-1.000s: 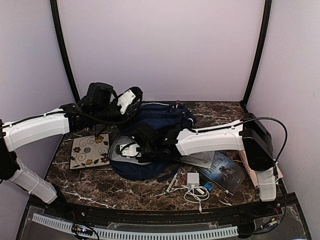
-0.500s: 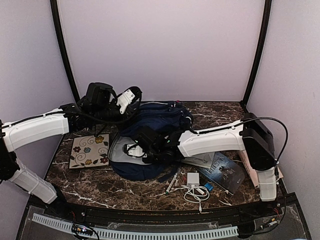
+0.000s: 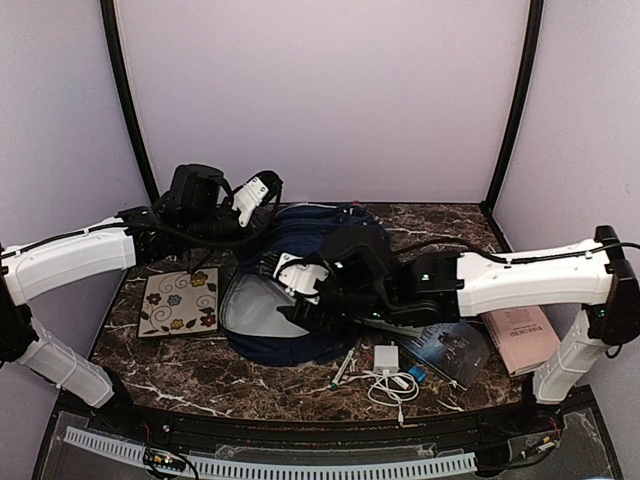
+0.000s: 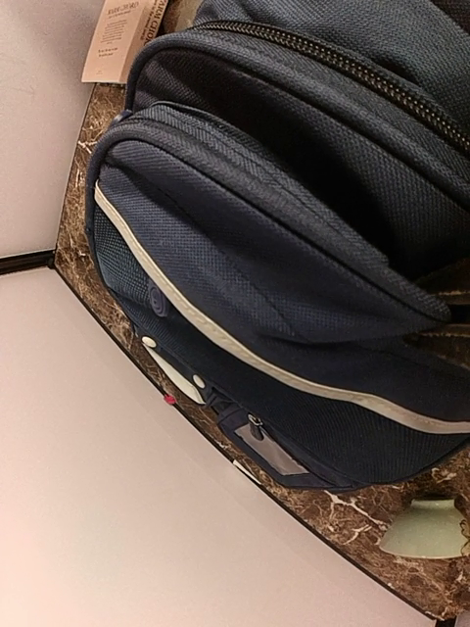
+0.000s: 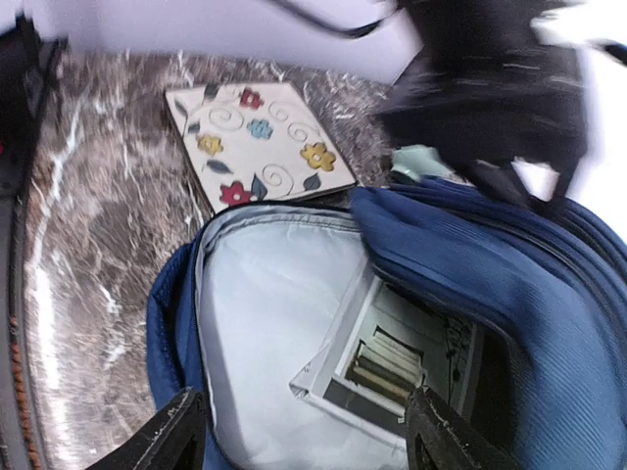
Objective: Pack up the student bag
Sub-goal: Adjust the book in the largest pocket of the bag, then adjust the student bag at the center of the board.
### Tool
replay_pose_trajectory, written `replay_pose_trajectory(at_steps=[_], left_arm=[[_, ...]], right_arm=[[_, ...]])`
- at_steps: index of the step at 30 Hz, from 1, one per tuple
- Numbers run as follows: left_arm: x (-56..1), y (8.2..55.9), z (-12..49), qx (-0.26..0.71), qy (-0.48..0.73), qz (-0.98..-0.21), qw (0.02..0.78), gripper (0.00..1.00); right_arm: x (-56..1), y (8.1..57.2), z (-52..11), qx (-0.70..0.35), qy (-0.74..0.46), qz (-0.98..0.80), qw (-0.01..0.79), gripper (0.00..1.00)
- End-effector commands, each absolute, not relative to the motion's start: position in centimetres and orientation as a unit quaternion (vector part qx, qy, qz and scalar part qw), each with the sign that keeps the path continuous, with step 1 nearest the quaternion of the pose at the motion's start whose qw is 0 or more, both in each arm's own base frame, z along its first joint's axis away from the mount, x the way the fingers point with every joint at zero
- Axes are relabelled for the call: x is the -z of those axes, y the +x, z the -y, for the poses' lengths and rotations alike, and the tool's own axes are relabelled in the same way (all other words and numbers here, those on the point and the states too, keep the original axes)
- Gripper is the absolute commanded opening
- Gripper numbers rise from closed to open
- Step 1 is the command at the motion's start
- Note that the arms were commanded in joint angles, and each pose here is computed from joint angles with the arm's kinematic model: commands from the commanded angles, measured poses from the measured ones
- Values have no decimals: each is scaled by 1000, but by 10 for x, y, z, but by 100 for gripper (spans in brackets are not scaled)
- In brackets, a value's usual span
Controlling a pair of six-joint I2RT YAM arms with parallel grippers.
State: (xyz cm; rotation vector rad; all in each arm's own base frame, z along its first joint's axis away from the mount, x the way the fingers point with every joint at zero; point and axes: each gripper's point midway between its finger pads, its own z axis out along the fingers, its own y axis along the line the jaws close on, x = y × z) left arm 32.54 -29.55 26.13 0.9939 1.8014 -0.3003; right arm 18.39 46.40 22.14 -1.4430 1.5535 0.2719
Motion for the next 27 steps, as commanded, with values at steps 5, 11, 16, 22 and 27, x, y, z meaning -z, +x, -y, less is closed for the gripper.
replay_pose_trajectory(at_steps=[5, 11, 16, 22, 27], left_arm=[[-340, 327, 314, 192, 364, -692, 593, 0], [-351, 327, 324, 199, 352, -691, 599, 0], [-364, 309, 349, 206, 380, -668, 605, 0], [-387, 277, 374, 268, 404, -639, 597, 0], [-391, 268, 381, 303, 399, -638, 584, 0]], right_arm=[[-222, 252, -360, -221, -242, -798, 507, 81], [-172, 310, -312, -189, -124, -873, 432, 87], [-165, 343, -311, -226, -94, -871, 426, 87], [-200, 419, -296, -274, -53, -848, 450, 82], [-214, 459, -309, -284, -79, -848, 439, 80]])
